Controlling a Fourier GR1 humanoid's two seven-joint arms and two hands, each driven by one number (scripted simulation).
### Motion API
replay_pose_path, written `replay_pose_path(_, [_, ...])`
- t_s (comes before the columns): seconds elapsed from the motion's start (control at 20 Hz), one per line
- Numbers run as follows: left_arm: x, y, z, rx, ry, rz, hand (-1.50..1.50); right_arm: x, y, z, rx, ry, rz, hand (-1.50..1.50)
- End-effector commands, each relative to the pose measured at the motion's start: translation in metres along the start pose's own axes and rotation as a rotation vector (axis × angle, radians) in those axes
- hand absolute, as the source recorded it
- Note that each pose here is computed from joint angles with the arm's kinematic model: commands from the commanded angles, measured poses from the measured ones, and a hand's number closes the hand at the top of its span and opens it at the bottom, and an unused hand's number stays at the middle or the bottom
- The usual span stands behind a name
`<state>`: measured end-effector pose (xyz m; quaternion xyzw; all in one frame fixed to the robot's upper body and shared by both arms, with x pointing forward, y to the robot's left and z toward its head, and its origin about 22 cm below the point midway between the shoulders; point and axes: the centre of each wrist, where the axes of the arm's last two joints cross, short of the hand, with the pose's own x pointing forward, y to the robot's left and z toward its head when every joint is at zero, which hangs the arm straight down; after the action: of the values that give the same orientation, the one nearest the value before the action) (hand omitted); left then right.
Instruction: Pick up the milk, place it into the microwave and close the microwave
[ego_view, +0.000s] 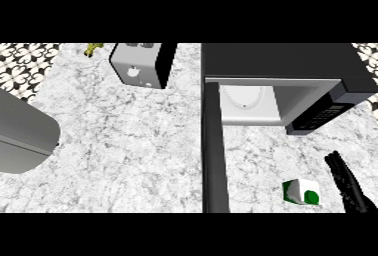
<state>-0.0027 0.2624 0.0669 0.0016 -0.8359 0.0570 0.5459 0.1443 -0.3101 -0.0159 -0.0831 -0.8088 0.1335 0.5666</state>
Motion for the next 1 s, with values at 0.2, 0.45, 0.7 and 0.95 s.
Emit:
replay_pose_path(0.2, [0.014, -0.003, 0.006, -0.015, -0.006, -0.004, -1.5, -0.045, 0.001, -0.005, 0.012, 0.034, 0.051, -1.5])
replay_pose_path(0.45, [0.002, 0.012, 0.02, 0.009, -0.005, -0.01, -1.5, -0.072, -0.017, 0.001, 0.059, 0.037, -0.028, -1.5])
replay_pose_path(0.7, [-0.002, 0.014, 0.01, 0.015, -0.004, -0.003, -1.5, -0.086, 0.003, 0.011, 0.111, 0.086, -0.006, -1.5])
replay_pose_path(0.95, [0.002, 0.004, 0.022, 0.003, 0.003, 0.011, -1.5, -0.107, 0.004, 0.027, 0.109, 0.105, 0.023, 1.5])
